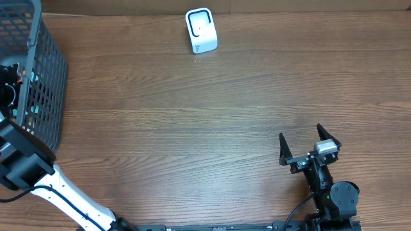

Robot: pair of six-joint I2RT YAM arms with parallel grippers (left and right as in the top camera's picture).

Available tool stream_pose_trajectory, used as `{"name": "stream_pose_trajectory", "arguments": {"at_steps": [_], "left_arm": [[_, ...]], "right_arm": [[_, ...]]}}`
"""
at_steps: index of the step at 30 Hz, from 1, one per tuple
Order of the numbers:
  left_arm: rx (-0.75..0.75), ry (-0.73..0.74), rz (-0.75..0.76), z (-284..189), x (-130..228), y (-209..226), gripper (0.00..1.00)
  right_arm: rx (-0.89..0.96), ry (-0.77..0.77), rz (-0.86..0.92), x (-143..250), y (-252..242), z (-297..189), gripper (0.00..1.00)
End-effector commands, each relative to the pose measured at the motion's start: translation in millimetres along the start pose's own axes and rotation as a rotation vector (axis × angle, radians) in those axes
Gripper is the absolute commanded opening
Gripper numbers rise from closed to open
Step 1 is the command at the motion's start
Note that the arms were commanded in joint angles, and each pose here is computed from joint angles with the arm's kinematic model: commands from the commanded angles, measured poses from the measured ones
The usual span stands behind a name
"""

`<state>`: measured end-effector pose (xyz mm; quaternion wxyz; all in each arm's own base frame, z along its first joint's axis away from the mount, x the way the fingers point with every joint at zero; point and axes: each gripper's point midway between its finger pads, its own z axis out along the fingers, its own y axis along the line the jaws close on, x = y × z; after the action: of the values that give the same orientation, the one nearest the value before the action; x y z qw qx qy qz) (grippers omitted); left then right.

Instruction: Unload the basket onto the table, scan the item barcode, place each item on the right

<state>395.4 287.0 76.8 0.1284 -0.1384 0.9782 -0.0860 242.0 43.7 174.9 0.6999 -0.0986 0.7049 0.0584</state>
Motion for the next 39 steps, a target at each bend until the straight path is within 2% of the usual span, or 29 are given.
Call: {"name": "stream_pose_trajectory", "arguments": {"at_steps": [1,5,11,15,20,27,32,39], "left_arm": [[0.024,0.013,-0.018,6,4,-2,0.8],[-0.011,0.031,-0.051,6,8,4,0.65],[-0.04,0.034,-0.078,3,7,8,0.53],[-0.05,0.008,-0.1,-12,-1,8,0.48],[-0.076,-0.058,-0.098,-41,-16,5,0.47],[-0.138,-0.225,-0.077,-111,-35,-8,0.48],[-0.186,-0.386,-0.08,-180,-43,-27,0.48],[-0.221,-0.649,-0.133,-298,-24,-76,0.47]], "right_arm": [[-0.001,-0.001,-0.001,3,0,0,1.0],[-0.001,-0.001,-0.001,3,0,0,1.0],[-0.001,-0.001,-0.001,3,0,0,1.0],[-0.001,-0.001,-0.001,3,0,0,1.0],[-0.001,-0.001,-0.001,3,0,0,1.0],[-0.001,-0.001,-0.001,3,0,0,1.0],[-0.001,-0.001,-0.001,3,0,0,1.0],[-0.001,-0.001,-0.001,3,0,0,1.0]]}}
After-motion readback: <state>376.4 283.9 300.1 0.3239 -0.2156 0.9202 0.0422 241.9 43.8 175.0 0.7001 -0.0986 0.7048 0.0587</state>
